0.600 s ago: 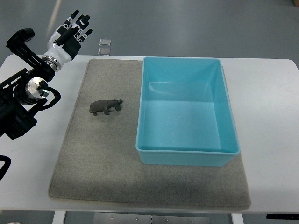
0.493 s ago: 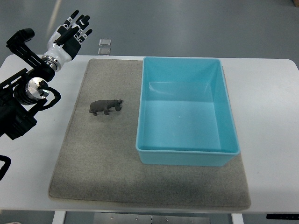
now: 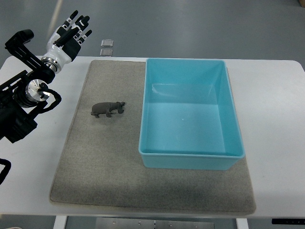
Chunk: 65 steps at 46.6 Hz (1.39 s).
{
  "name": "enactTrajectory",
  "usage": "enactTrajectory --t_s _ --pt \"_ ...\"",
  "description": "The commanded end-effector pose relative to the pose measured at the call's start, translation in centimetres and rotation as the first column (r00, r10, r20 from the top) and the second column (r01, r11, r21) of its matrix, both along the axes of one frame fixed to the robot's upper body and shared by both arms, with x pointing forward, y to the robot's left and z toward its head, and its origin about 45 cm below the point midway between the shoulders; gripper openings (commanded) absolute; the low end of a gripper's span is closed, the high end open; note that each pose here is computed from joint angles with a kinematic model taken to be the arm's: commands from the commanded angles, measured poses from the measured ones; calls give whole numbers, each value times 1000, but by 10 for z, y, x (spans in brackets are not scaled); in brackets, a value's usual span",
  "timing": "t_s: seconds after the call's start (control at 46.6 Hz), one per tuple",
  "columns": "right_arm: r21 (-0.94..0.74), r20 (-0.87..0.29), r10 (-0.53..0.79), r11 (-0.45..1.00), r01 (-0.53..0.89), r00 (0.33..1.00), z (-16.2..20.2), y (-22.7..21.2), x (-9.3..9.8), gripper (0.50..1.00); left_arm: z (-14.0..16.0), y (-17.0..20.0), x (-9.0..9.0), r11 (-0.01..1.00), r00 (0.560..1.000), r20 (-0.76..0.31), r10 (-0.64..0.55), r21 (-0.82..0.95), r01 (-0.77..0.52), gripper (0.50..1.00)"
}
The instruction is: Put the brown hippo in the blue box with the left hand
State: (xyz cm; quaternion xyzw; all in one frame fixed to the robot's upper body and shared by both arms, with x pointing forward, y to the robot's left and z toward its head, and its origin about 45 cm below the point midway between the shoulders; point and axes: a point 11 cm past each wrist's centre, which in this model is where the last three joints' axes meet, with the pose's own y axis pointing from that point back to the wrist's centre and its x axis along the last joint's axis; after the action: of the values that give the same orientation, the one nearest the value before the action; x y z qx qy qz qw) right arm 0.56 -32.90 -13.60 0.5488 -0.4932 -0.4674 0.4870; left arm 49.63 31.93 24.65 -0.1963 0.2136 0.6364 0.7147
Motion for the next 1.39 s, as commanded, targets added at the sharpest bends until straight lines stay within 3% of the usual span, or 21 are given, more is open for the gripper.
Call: enactTrajectory --t_s 0.0,1.372 --pt "0 0 0 1000 0 1000 0 0 0 936 0 0 0 1000 1000 0 0 0 0 996" --pt "0 0 0 1000 0 1000 0 0 0 936 0 0 0 1000 1000 0 0 0 0 996"
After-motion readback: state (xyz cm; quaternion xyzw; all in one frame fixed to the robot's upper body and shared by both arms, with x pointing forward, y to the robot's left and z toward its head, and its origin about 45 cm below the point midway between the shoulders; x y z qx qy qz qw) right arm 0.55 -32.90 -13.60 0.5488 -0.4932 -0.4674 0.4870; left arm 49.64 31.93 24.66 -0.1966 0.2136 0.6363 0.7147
